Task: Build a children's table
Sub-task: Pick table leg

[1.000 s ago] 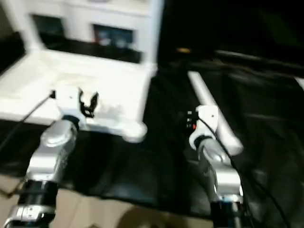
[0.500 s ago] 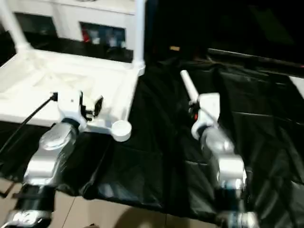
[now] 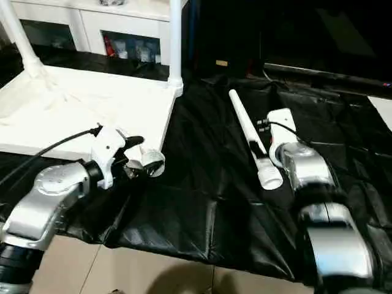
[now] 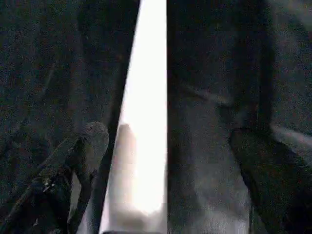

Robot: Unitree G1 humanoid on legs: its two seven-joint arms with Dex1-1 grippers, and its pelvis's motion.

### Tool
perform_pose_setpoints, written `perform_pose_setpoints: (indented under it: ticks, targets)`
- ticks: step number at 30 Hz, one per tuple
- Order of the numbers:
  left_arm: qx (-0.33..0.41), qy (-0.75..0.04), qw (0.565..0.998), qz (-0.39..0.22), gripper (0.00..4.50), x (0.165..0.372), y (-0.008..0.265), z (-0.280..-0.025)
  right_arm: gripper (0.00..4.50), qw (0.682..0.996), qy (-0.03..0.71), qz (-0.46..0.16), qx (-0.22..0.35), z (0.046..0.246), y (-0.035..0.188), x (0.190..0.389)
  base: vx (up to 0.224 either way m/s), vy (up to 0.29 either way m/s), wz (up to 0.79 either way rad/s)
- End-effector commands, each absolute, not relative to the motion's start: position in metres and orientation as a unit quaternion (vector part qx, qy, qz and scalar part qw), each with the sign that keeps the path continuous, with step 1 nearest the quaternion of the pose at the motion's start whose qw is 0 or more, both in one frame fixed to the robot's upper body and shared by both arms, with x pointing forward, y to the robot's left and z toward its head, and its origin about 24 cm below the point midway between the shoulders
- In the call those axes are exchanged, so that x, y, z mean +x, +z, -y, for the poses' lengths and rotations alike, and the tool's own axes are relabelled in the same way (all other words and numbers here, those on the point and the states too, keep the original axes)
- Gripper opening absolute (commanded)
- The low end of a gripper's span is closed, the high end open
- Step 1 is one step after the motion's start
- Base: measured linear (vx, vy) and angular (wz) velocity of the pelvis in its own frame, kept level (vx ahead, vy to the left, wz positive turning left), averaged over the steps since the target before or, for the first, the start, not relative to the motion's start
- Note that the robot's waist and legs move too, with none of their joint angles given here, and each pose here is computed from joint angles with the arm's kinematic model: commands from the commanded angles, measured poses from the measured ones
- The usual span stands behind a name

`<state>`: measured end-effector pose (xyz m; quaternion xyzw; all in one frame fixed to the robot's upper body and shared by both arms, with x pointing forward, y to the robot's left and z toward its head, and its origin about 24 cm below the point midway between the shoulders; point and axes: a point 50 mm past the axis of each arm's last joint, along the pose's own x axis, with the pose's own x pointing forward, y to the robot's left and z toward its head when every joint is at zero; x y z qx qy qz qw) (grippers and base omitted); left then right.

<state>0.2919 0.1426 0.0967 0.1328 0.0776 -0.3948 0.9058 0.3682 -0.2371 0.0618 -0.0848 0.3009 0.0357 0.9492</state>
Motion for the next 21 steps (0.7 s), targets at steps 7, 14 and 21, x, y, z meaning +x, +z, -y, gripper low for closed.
perform_pose_setpoints:
  ticks: [7,14,21]
  targets:
    - [0.128,-0.461,0.872,-0.104,4.41,0.28,0.106,-0.139,4.5,0.925,0.051,-0.376,-0.005,0.238,0.057,0.368,0.0,0.0,0.0]
    - [0.119,-0.517,0.836,-0.139,4.5,0.272,0.108,-0.137,3.95,0.908,0.036,-0.418,-0.003,0.243,0.051,0.361,0.0,0.0,0.0]
    - [0.122,-0.53,0.825,-0.153,4.5,0.273,0.109,-0.138,3.22,0.902,0.034,-0.429,-0.014,0.244,0.048,0.359,0.0,0.0,0.0]
